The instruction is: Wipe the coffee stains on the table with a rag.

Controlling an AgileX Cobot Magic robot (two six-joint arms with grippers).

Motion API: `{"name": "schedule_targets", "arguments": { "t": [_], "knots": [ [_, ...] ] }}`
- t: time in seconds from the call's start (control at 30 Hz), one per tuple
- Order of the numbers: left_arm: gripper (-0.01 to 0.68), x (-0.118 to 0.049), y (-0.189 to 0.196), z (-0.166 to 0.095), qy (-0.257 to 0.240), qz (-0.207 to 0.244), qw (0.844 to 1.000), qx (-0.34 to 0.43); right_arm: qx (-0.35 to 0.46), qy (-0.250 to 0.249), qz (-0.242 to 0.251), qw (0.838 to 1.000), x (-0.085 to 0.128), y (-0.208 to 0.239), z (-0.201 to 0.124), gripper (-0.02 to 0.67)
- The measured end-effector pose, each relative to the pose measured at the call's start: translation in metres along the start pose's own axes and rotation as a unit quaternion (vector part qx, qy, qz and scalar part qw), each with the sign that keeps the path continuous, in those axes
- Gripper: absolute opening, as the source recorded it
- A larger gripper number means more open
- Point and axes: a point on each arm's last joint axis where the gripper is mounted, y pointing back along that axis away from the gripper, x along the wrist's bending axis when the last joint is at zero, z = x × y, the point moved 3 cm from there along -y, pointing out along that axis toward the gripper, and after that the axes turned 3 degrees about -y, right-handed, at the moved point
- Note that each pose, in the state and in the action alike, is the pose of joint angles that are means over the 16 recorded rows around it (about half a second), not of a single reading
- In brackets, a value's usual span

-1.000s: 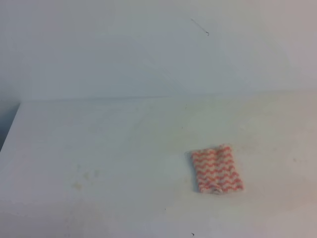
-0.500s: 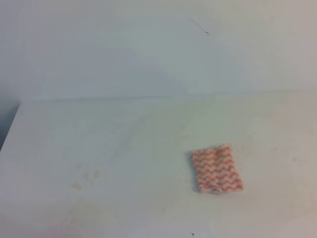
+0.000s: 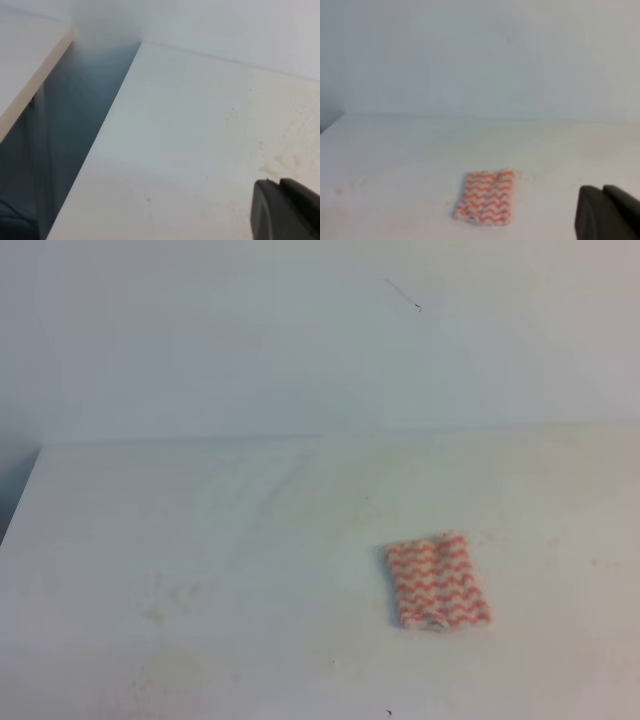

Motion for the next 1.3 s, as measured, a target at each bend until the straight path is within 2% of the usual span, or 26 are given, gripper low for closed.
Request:
{"name": "schedule_targets", "arguments": {
  "t": [0.2, 0.4, 0.67, 0.83, 1.3],
  "knots": [
    [-0.001, -0.001, 0.001, 0.003, 0.0, 0.0, 1.0, -0.001, -0.05, 0.056, -0.071, 0.995, -0.013, -0.004, -0.01, -0.001],
    [-0.001, -0.001, 0.001, 0.003, 0.0, 0.0, 1.0, 0.0, -0.061, 0.089, -0.114, 0.988, -0.027, -0.025, -0.039, -0.001],
    [-0.001, -0.001, 0.0, 0.003, 0.0, 0.0, 1.0, 0.001, -0.025, 0.05, -0.142, 0.988, -0.04, -0.051, -0.093, -0.002],
    [-0.001, -0.001, 0.0, 0.003, 0.0, 0.0, 1.0, 0.001, 0.006, 0.032, -0.166, 0.986, -0.047, -0.056, -0.115, -0.002],
    [-0.001, -0.001, 0.001, 0.003, 0.0, 0.0, 1.0, 0.0, 0.033, 0.011, -0.208, 0.978, -0.055, -0.055, -0.127, -0.002]
  ]
}}
